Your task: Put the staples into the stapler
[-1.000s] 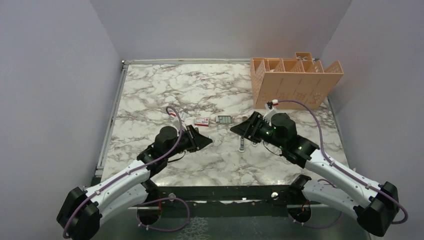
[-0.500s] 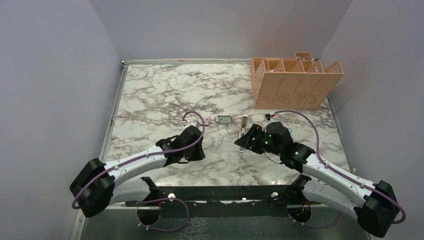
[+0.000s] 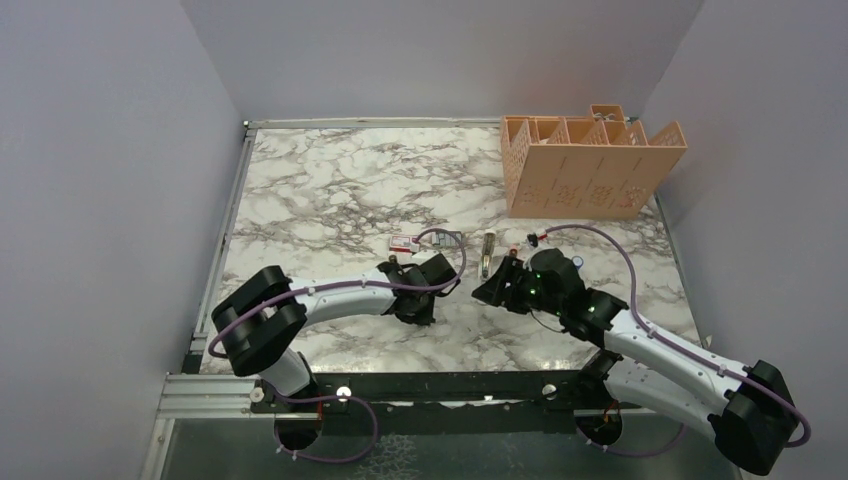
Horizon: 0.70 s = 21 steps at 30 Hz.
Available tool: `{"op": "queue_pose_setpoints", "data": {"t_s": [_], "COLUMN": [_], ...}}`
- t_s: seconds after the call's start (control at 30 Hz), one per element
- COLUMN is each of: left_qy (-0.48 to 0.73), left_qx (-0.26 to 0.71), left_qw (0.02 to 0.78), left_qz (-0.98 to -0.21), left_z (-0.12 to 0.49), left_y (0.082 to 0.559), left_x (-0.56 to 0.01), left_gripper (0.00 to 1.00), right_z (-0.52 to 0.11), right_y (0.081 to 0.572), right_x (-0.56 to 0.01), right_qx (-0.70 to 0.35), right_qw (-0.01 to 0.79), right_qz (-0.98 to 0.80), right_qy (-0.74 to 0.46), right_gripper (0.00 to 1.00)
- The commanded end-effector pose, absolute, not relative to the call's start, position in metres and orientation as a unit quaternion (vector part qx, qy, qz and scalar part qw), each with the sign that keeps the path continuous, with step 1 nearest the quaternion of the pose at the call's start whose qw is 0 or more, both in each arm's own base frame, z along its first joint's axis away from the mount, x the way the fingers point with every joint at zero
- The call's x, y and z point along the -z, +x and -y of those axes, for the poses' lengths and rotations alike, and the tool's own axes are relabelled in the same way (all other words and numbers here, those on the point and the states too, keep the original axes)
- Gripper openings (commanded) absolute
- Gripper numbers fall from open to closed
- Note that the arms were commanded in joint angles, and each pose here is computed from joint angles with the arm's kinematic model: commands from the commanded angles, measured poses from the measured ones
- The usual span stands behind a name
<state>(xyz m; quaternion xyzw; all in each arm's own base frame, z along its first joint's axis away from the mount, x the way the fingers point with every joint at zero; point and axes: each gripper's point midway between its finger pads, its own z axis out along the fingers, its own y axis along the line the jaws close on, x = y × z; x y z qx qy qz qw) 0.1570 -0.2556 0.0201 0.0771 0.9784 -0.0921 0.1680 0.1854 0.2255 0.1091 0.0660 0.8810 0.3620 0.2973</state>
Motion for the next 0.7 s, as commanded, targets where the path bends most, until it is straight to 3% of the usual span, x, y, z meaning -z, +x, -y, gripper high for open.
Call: {"op": "queue_pose_setpoints", "data": {"t_s": [0.0, 0.23, 0.67], "left_qy": [0.091, 0.108, 0.125], "left_qx": [0.04, 0.022, 0.041], "left_qw": [0.182, 0.17, 0.176], "left_qz": [-0.978, -0.979, -0.976], "left_z": [0.251, 0.252, 0.264], "left_y": [0.162, 0.158, 0.163], "left_x": [-0.023, -0.018, -0.036], "left_gripper": [0.2, 0.21, 0.33], "right_z": [-0.221, -0.209, -0.203], "right_y": [0.18, 0.176, 0.178], "right_x": [-0.105, -0.097, -0.101], "right_qx": [-0.349, -0.333, -0.317], "right_qw": [0.292, 0.296, 0.306], "right_qz": [-0.889, -0.893, -0.895], "right_qy": [0.054, 0.068, 0.073], "right_gripper": [0.58, 0.58, 0.58]}}
